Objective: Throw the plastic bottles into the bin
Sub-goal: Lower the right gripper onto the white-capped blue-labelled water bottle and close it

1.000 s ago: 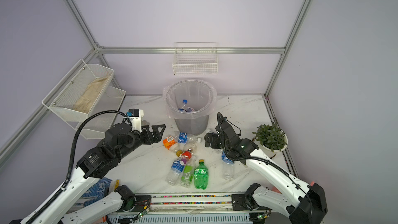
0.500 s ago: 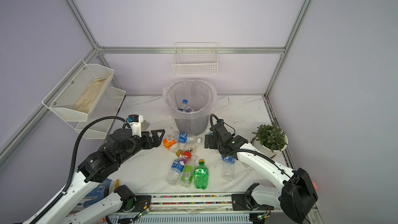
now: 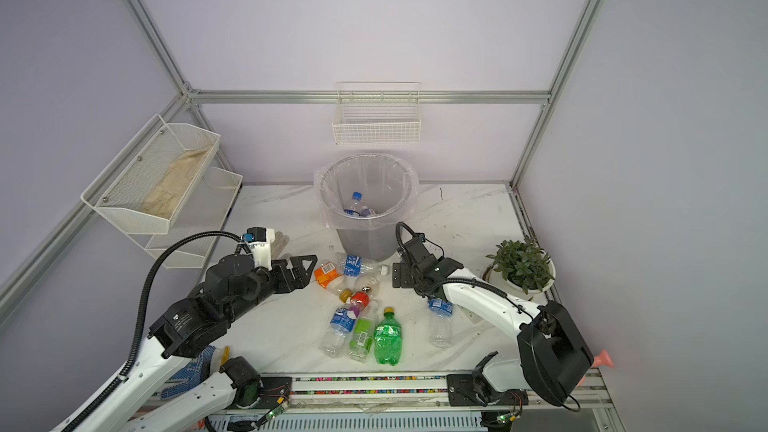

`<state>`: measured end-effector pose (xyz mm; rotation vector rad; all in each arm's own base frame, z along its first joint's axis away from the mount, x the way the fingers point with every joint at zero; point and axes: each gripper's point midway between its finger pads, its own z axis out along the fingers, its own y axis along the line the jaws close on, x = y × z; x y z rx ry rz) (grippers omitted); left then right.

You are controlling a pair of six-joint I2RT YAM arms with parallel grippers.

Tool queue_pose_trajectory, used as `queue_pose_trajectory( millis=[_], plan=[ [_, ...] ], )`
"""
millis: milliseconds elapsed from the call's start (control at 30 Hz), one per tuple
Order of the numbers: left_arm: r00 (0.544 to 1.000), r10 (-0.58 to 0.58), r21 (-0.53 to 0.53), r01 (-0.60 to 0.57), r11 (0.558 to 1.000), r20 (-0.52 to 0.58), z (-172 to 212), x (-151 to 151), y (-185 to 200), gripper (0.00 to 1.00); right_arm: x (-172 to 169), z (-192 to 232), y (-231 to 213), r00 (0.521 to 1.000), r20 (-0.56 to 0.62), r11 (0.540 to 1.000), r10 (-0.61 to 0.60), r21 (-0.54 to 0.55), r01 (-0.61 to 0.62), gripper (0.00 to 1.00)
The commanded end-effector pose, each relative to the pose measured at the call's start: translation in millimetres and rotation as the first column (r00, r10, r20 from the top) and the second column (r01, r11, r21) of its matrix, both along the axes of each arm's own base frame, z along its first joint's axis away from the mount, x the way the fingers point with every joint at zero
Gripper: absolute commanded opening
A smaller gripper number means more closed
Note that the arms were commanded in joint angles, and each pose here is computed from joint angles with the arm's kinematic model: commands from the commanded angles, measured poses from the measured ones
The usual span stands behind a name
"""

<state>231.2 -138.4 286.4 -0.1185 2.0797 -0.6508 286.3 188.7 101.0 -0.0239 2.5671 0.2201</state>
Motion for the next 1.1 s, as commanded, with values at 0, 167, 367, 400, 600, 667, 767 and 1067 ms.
queue_pose_trajectory(
  millis=[0, 167, 367, 400, 600, 667, 767, 1067],
  plan=[
    [1.0, -0.002, -0.015, 0.002, 1.0, -0.005, -7.2, -2.6, -1.0, 1.0, 10.2, -1.0, -2.5, 1.0, 0.026, 0.999, -0.014, -0.039, 0.015, 0.97],
    [1.0, -0.002, -0.015, 0.002, 1.0, -0.01, -9.5, -3.5, -0.6, 1.0, 16.0, -8.3, -0.8, 1.0, 0.018, 0.998, -0.01, -0.069, 0.011, 0.97],
    [1.0, 0.003, -0.013, -0.003, 1.0, -0.007, -9.8, -3.9, 1.0, 1.0, 24.1, -15.1, -4.4, 1.0, 0.016, 0.993, -0.006, -0.121, 0.008, 0.97],
    [1.0, 0.004, -0.01, -0.004, 1.0, -0.009, -10.9, -4.0, 1.3, 1.0, 25.5, -15.8, -5.4, 1.0, 0.017, 0.992, -0.004, -0.13, 0.006, 0.97],
    [1.0, 0.005, -0.009, -0.005, 1.0, -0.009, -11.1, -4.2, 1.5, 1.0, 32.4, -21.8, -8.8, 1.0, 0.008, 0.987, 0.001, -0.164, 0.001, 0.97],
    [1.0, 0.007, -0.007, -0.007, 1.0, -0.01, -11.8, -3.7, 1.6, 1.0, 33.8, -25.0, -9.3, 1.0, 0.002, 0.985, 0.0, -0.173, 0.001, 0.97],
    [1.0, 0.007, -0.006, -0.007, 1.0, -0.012, -12.7, -3.8, 1.7, 1.0, 35.7, -31.8, -10.1, 1.0, -0.012, 0.983, -0.002, -0.185, 0.0, 0.97],
    [1.0, 0.008, -0.003, -0.009, 1.0, -0.015, -14.7, -3.9, 2.2, 1.0, 36.8, -47.3, -10.3, 0.999, -0.048, 0.982, -0.001, -0.189, -0.008, 0.96]
  ],
)
